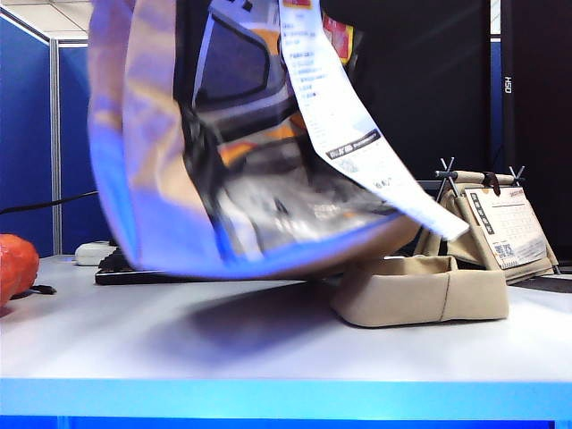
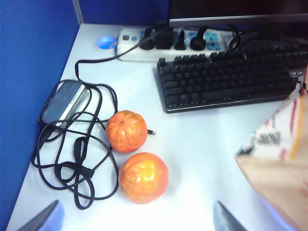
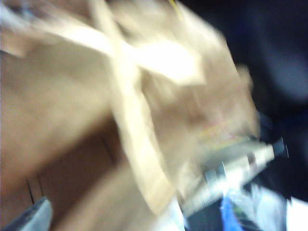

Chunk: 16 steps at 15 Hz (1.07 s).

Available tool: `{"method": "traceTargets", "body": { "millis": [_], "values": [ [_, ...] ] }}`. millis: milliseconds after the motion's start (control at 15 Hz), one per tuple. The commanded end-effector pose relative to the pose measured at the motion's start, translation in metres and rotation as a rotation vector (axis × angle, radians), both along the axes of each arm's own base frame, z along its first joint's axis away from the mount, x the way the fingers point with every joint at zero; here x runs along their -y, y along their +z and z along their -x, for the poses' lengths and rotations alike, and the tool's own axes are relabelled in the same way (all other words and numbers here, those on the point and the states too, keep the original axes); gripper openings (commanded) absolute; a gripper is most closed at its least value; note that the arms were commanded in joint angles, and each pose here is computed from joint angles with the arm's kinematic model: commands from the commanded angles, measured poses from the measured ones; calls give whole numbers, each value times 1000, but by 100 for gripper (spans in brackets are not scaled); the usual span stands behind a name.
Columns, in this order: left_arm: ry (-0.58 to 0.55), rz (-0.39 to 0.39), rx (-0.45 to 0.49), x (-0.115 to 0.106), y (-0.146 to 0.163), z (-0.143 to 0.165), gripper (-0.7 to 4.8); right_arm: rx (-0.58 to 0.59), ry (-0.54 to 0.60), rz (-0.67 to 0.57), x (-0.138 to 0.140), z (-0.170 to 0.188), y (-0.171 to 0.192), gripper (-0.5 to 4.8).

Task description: Open the paper bag and put two oranges into the paper bag.

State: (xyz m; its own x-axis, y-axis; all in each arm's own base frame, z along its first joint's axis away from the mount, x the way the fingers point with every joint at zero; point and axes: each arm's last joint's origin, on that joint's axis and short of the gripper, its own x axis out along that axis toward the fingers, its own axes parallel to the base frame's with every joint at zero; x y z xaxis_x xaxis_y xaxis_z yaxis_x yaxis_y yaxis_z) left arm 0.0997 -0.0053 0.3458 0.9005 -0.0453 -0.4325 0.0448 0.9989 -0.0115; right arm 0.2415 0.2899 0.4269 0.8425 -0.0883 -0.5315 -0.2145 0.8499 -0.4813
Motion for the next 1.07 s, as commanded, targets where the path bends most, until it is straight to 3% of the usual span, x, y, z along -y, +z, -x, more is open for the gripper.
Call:
{"method": "traceTargets", "body": {
  "millis": [67,334,534,934,1068],
  "values": [
    [-1,-6,34,0,4,0,404,-18,-62,-5,19,14,10,476],
    [-4,-5,37,0,4,0,404,34,-76,-78,41,30,35,476],
    [-4,-4,40,0,4,-1,404,-60,-23,-202,54,29,41,476],
    [-4,-5,41,0,4,0,404,-277,-79,-130,60,-4,-13,475],
    [-4,-5,41,0,4,-1,404,-285,-96,-124,64,-7,-16,475]
  ]
}}
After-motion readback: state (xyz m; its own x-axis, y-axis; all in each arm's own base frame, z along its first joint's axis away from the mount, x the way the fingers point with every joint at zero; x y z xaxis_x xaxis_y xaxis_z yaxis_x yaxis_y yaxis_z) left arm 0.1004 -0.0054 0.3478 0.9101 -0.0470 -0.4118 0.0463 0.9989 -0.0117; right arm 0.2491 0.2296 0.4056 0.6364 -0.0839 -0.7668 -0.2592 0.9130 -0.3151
